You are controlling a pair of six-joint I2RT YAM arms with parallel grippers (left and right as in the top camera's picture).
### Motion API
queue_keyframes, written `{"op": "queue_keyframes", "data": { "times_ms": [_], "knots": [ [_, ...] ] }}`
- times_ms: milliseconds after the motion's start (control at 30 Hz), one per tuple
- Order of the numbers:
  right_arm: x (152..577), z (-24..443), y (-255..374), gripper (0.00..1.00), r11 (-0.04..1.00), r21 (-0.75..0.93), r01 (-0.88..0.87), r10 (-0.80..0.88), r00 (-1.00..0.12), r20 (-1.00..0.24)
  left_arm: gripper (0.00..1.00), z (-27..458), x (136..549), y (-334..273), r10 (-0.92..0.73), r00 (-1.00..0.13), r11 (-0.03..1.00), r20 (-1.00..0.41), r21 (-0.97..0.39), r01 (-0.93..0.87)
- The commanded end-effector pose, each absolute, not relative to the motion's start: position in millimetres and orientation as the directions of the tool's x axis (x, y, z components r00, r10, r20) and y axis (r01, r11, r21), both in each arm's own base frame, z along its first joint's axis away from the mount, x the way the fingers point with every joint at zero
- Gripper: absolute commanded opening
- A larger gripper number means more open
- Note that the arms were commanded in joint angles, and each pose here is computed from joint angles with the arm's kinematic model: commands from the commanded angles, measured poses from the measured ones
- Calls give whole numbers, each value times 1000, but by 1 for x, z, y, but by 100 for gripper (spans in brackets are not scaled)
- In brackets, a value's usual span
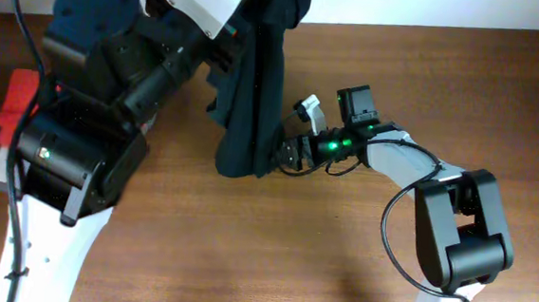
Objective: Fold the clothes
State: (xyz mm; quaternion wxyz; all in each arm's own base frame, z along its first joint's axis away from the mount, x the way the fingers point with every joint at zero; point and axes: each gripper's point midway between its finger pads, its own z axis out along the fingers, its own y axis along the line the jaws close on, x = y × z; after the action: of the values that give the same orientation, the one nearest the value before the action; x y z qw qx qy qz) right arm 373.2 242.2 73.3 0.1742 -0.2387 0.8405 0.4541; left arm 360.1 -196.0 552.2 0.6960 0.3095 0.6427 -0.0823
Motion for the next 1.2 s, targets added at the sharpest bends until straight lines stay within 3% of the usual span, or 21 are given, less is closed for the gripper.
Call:
{"op": "queue_keyframes", "data": {
  "times_ms": [0, 100, 167, 333, 500, 767, 900, 1167],
  "knots": [
    [364, 84, 256, 75, 403, 693, -597, -260, -801, -539, 0, 572, 354, -191, 261, 197, 809, -945, 325, 490],
    [361, 92, 261, 55, 348, 710, -611, -257, -791, -555, 0, 572, 354, -191, 261, 196, 810, -945, 325, 489],
    [355, 104, 265, 33, 269, 736, -621, -249, -783, -570, 0, 570, 355, -188, 266, 186, 818, -946, 324, 476],
    [362, 125, 247, 4, 246, 747, -617, -199, -787, -584, 0, 564, 360, -179, 295, 152, 839, -943, 332, 431],
    [378, 170, 193, 4, 341, 715, -611, -87, -778, -623, 0, 558, 364, -172, 336, 126, 846, -933, 358, 396],
    [384, 300, 73, 4, 643, 496, -584, 126, -558, -820, 0, 542, 381, -156, 425, 60, 855, -903, 423, 300],
    [372, 346, 48, 4, 715, 423, -556, 152, -467, -871, 0, 526, 392, -157, 455, 17, 848, -890, 439, 298],
    [373, 372, -19, 4, 917, 330, -225, 206, -442, -873, 0, 495, 417, -123, 489, -134, 864, -862, 456, 214]
  ]
}}
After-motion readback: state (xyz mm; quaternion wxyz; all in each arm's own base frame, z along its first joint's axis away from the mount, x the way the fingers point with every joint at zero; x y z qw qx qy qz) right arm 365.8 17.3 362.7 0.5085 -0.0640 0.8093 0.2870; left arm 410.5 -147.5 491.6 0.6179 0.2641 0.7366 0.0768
